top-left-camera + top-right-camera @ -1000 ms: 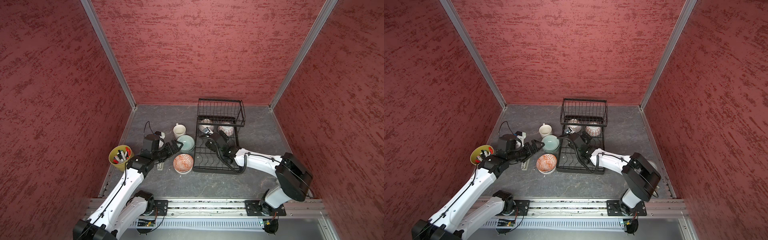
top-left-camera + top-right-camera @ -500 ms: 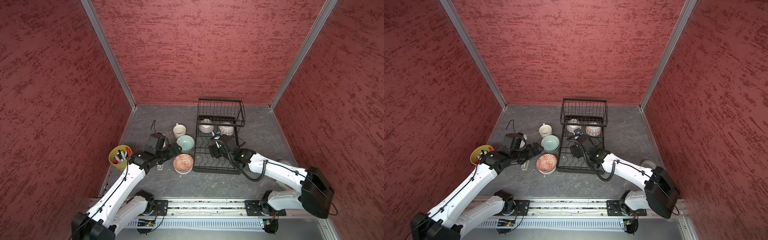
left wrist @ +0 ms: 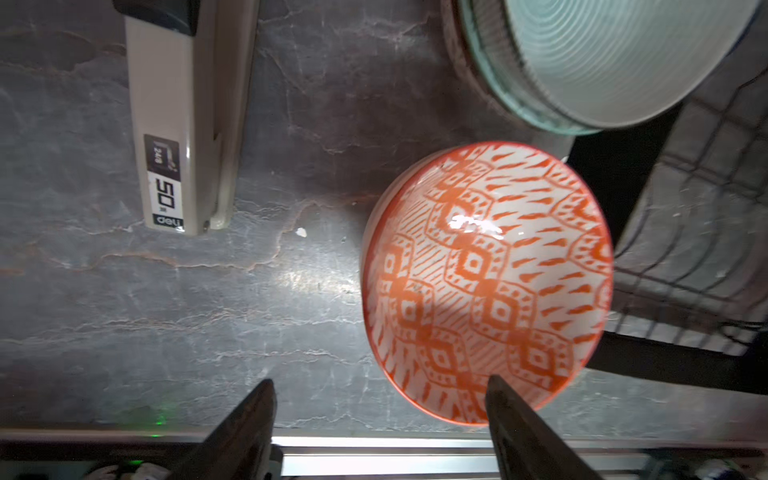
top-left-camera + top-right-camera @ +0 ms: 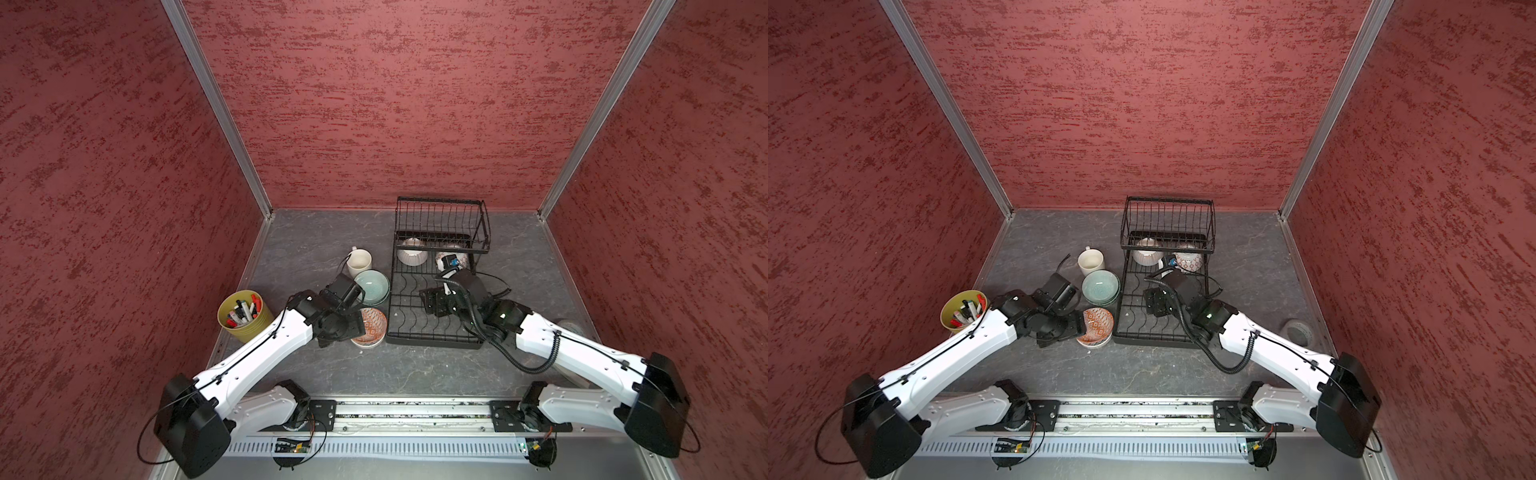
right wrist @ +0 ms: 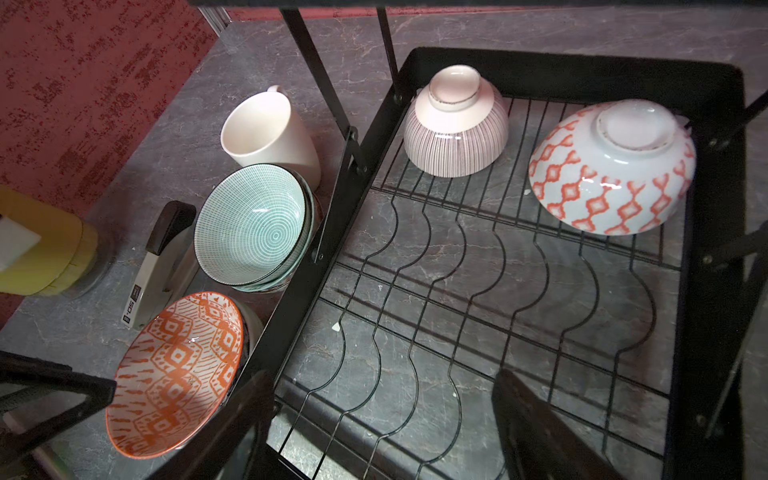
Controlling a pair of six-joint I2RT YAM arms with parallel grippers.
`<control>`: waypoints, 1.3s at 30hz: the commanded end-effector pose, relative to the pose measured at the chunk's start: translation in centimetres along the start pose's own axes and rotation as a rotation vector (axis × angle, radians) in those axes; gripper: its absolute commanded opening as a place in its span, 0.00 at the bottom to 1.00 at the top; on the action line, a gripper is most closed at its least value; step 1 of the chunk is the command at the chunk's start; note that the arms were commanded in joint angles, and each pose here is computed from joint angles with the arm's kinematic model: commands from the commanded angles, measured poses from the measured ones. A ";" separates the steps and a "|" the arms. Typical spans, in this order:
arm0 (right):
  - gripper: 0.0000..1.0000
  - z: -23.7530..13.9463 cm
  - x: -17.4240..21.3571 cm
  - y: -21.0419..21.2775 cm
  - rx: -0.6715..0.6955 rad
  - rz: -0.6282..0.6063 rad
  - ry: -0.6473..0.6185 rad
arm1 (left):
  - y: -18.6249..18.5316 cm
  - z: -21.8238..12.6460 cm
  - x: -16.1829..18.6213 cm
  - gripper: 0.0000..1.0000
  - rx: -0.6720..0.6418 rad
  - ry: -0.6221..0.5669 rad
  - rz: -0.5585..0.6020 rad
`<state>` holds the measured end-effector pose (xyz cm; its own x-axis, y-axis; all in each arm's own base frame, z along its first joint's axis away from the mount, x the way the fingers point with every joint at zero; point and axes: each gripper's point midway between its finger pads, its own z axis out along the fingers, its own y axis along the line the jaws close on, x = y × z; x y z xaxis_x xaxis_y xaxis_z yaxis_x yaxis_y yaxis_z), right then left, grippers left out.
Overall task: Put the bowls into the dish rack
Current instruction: 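Raise the right gripper while the left reaches to the orange-patterned bowl, then close the left gripper on the rim of the orange-patterned bowl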
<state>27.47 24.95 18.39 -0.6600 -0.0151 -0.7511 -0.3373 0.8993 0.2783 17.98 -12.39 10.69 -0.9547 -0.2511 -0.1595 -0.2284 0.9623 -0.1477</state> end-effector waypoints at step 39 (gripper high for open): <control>0.81 0.8 0.4 1.7 -0.077 0.037 0.028 | -1.5 1.8 -1.9 0.00 -0.027 -0.044 0.056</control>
<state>27.23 26.27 17.30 -0.6963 -0.0166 -0.7175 -0.3532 0.8782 0.3225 20.43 -13.01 9.08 -0.9534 -0.2268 -0.1989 -0.2140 0.9732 -0.0838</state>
